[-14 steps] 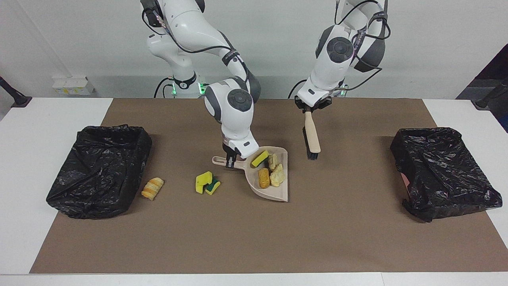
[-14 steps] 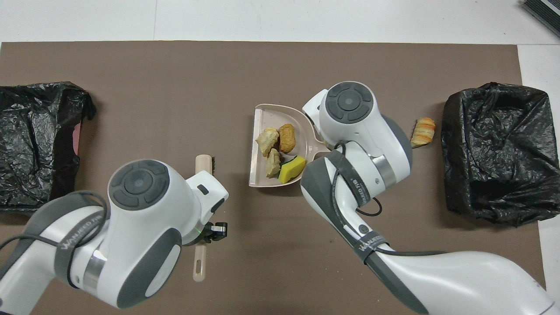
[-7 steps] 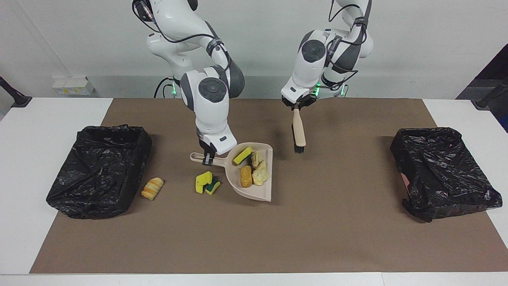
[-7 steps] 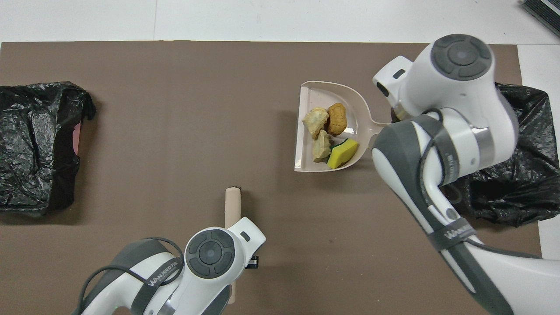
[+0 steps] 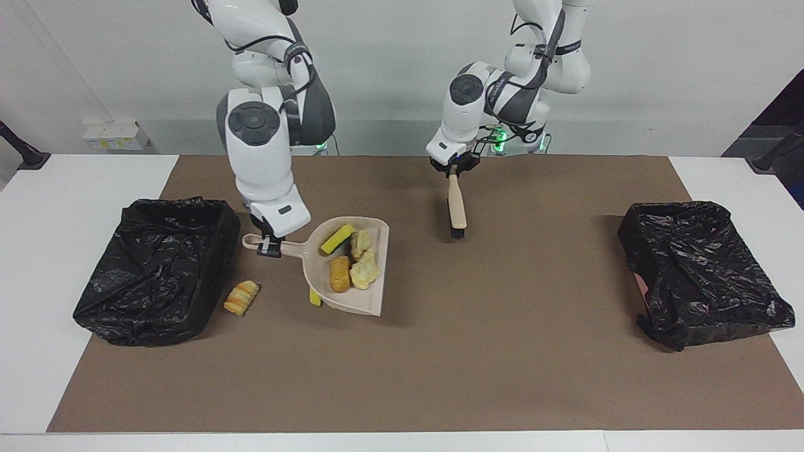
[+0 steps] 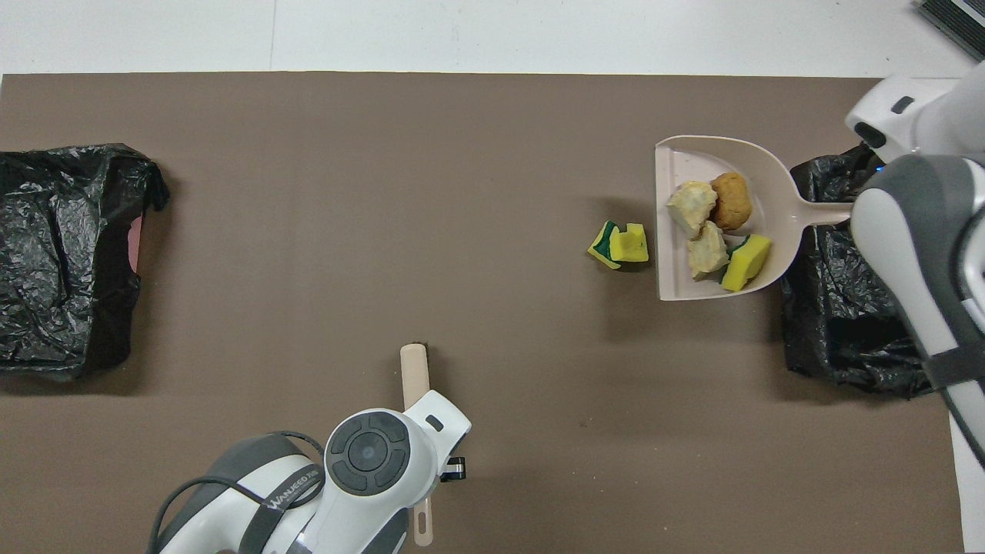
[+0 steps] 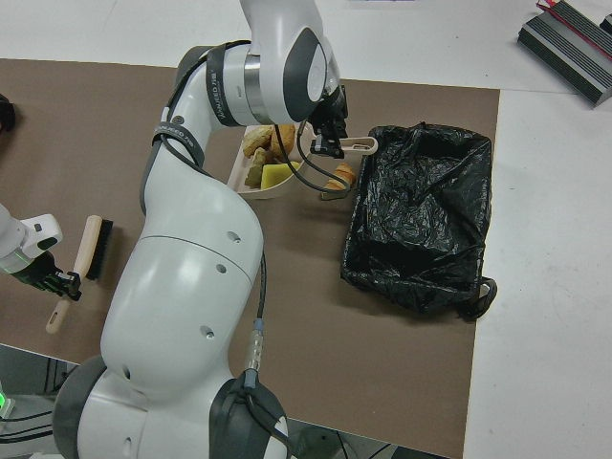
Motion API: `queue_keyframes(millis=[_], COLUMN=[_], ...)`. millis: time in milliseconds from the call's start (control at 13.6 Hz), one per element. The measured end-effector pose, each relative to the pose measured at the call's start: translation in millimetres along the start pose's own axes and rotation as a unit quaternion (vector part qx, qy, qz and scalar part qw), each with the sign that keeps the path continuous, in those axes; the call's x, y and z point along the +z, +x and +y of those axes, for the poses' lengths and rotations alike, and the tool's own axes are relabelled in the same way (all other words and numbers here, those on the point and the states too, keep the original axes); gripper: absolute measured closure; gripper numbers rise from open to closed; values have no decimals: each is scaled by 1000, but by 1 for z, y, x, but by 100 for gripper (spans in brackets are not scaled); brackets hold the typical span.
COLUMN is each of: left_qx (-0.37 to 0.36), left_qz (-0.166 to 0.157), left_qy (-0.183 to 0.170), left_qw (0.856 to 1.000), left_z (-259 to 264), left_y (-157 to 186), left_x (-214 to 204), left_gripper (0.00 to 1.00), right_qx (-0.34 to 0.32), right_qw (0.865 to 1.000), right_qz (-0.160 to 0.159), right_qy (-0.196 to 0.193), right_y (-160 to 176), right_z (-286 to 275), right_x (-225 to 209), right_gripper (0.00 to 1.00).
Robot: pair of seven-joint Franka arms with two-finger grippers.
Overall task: Sweep and dump trash in bin
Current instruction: 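Carry the loaded dustpan with the right gripper and tip it into the bin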
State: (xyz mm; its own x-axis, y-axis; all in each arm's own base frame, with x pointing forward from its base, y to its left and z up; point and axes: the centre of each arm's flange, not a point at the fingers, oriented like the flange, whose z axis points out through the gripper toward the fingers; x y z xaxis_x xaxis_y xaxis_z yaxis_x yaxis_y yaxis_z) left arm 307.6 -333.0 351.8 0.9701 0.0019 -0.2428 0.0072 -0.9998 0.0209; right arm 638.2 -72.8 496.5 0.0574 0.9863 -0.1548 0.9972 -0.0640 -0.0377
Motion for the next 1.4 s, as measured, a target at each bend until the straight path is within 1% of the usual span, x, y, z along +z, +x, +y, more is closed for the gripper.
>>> queue_keyframes(millis=[147,294,441,588,735,882,955,1176,1323,1396], left_qx=[3,28,43,42,37,30,27,22,22,22], left_qz=[1,-1,-3,-7,-5,-2,-1,4,6,7], left_qy=[-1,0,3,6,5,3,3,-1,-2,-3], left_qw=[1000,1000,999,999,999,1000,1000,1000,1000,1000], left_z=[0,1,0,-3,-5,-5,-5,-4,-4,-4], left_y=[0,-2,-3,-4,-4,-3,-3,-2,-1,-1], left_x=[0,2,5,11,13,13,13,13,13,13], left_gripper=[74,74,74,74,74,74,74,74,74,67], right_qx=[-2,21,45,50,83,121,133,163,170,167], right_qw=[1000,1000,998,994,985,968,960,937,925,921], right_qz=[1,-11,-49,-99,-153,-221,-246,-308,-338,-349], right_qy=[6,13,18,18,13,5,1,-16,-35,-42], right_y=[-58,-120,-171,-192,-198,-192,-183,-150,-133,-126], right_z=[-6,-17,-30,-35,-37,-34,-31,-23,-18,-16], right_x=[8,16,14,4,-7,-16,-20,-31,-38,-42], right_gripper=[69,69,69,69,69,69,69,69,69,69])
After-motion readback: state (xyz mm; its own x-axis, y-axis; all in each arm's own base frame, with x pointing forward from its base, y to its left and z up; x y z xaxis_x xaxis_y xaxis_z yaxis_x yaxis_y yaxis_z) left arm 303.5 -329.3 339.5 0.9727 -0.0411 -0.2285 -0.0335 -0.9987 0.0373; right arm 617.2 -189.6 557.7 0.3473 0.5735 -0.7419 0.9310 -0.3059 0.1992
